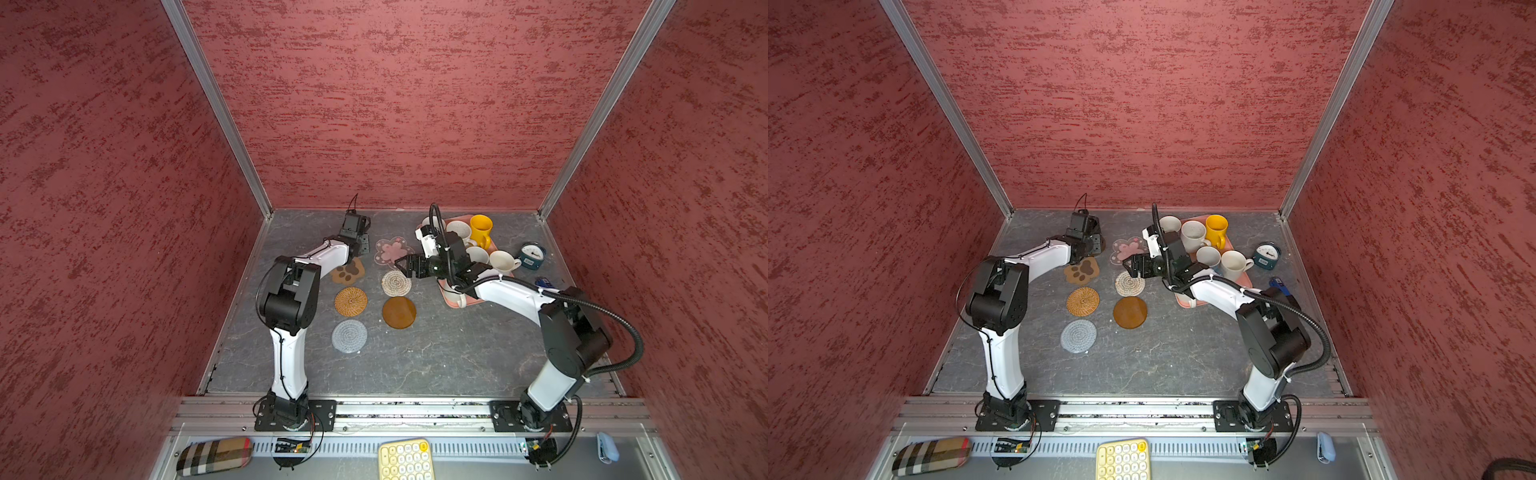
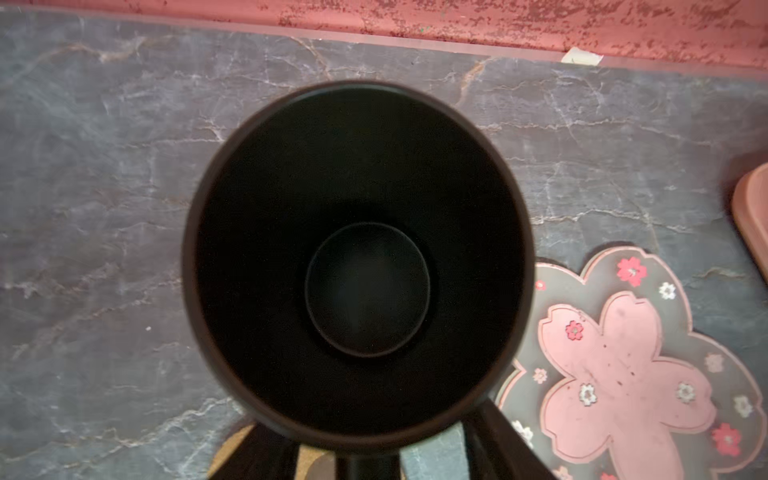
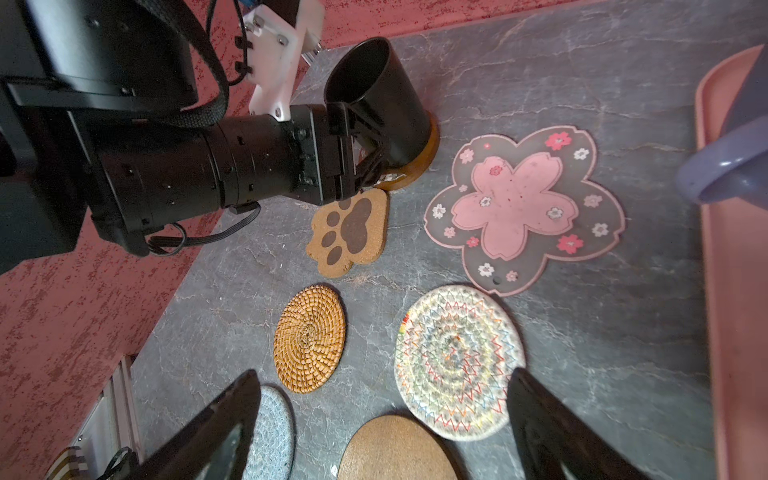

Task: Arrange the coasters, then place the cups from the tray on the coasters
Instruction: 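Lower the black mug onto the brown glossy coaster and open the left gripper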

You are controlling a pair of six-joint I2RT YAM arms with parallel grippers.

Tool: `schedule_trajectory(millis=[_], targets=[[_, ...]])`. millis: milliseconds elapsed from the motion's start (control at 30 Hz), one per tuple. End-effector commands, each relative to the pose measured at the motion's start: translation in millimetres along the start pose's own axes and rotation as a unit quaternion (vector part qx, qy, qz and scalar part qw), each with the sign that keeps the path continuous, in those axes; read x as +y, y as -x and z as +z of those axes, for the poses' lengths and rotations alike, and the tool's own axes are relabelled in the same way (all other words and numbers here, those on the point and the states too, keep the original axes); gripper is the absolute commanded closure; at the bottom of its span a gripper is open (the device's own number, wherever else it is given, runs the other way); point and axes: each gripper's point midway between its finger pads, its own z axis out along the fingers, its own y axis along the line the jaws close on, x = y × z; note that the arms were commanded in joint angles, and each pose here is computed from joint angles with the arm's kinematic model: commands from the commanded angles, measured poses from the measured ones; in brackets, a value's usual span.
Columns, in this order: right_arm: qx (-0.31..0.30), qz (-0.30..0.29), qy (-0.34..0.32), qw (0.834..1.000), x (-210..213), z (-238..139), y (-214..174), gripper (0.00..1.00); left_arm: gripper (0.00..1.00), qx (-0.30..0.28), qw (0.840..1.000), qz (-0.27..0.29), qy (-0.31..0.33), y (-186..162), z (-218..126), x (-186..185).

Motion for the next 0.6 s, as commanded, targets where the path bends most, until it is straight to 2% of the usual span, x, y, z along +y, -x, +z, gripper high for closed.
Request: schedule_trajectory(millis=[0, 67, 167, 400, 567], targets=[[-0.019, -0.019, -0.003, 1.0, 7.0, -15.3, 10.8, 0.07, 0.28, -0.044, 0.999, 0.0, -0.007, 29.2, -25.6, -5.1], [-0.023, -0.02, -0.005, 1.0, 8.3, -21.0, 12.0, 0.07, 0.14, -0.055, 0.998, -0.001, -0.01, 33.8, -34.9, -6.0], [-0.03, -0.022, -0.009, 0.999, 11.0, -31.8, 14.2, 0.07, 0.01, -0.066, 0.998, -0.001, -0.01, 38.8, -49.2, -6.4], [-0.035, -0.013, -0.027, 0.999, 13.8, -54.5, 16.9, 0.08, 0.0, -0.088, 0.996, 0.0, -0.004, 45.8, -90.3, -3.2], [-0.064, -0.005, -0.033, 0.997, 22.0, -87.4, 22.5, 0.08, 0.0, -0.107, 0.994, -0.004, -0.007, 46.7, -133.6, 2.0]])
